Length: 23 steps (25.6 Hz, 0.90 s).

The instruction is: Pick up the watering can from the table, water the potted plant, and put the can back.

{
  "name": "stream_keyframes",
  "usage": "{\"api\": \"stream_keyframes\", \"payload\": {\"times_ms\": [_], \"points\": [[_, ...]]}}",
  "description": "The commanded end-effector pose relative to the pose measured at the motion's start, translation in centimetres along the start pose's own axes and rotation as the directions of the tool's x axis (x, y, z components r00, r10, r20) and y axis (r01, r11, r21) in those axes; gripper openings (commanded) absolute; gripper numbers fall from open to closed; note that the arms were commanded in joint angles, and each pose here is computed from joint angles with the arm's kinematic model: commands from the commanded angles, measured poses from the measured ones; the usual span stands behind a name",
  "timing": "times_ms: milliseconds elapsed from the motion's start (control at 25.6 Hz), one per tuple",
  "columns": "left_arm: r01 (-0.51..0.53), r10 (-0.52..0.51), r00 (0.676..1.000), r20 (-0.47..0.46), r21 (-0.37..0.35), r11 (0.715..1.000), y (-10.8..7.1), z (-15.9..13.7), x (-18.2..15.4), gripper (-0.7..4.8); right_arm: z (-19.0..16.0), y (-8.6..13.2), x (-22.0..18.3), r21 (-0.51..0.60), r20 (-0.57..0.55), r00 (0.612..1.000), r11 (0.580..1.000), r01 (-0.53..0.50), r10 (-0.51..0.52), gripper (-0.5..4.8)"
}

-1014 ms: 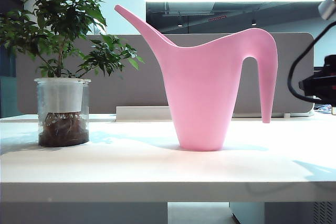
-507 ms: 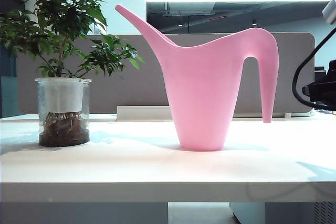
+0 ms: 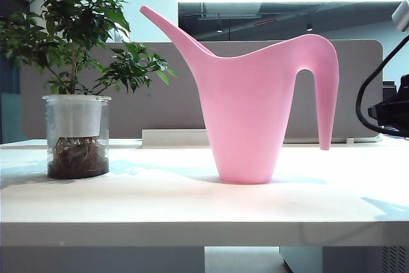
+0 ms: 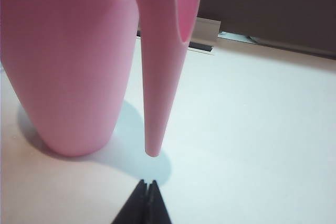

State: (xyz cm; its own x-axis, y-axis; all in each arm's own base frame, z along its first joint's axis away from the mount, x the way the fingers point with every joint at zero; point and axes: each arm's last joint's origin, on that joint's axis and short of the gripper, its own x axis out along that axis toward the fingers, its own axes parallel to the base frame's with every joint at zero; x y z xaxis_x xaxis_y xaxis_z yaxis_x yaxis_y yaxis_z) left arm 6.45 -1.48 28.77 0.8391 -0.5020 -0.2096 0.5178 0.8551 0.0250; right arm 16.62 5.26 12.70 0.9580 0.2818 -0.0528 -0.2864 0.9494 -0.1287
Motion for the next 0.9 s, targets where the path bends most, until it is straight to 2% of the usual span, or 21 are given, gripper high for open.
{"api": "stream_keyframes", "payload": {"times_ms": [39, 78, 117, 234, 312, 429, 546, 702, 897], "points": [[0.078, -0.085, 0.991, 0.102, 0.07, 0.994, 0.0, -1.6, 0.9, -0.06, 0.0, 0.0, -0.2, 0.004, 0.004, 1.0, 1.0, -0.002, 0.002, -0.06], [0.069, -0.083, 0.987, 0.14, 0.101, 0.993, 0.1, -3.0, 1.4, -0.06, 0.0, 0.0, -0.2, 0.004, 0.004, 1.0, 1.0, -0.002, 0.002, -0.05], [0.045, -0.062, 0.984, 0.167, 0.102, 0.994, 0.2, -4.1, 1.9, -0.06, 0.0, 0.0, -0.2, 0.004, 0.004, 1.0, 1.0, -0.001, 0.001, -0.05], [-0.043, 0.037, 0.981, 0.192, 0.027, 0.999, 0.7, -6.0, 2.6, -0.06, 0.0, 0.0, -0.2, 0.004, 0.005, 1.0, 1.0, -0.002, 0.002, -0.05], [-0.134, 0.136, 0.971, 0.195, -0.026, 0.991, 1.0, -7.3, 3.0, -0.06, 0.0, 0.0, -0.2, 0.004, 0.004, 1.0, 1.0, -0.001, 0.001, -0.05], [-0.204, 0.218, 0.952, 0.213, -0.087, 0.975, 1.4, -8.5, 3.5, -0.06, 0.0, 0.0, -0.2, 0.004, 0.004, 1.0, 1.0, -0.002, 0.002, -0.05], [-0.267, 0.291, 0.939, 0.181, -0.149, 0.952, 1.8, -10.1, 4.2, -0.06, 0.0, 0.0, -0.2, 0.004, 0.004, 1.0, 1.0, -0.001, 0.001, -0.05], [-0.333, 0.354, 0.929, 0.108, -0.176, 0.926, 2.1, -12.3, 5.0, -0.06, 0.0, 0.0, -0.2, 0.004, 0.004, 1.0, 1.0, -0.001, 0.001, -0.05], [-0.377, 0.389, 0.921, 0.026, -0.19, 0.906, 2.2, -13.0, 5.0, -0.06, 0.0, 0.0, -0.2, 0.004, 0.004, 1.0, 1.0, -0.002, 0.002, -0.05]]}}
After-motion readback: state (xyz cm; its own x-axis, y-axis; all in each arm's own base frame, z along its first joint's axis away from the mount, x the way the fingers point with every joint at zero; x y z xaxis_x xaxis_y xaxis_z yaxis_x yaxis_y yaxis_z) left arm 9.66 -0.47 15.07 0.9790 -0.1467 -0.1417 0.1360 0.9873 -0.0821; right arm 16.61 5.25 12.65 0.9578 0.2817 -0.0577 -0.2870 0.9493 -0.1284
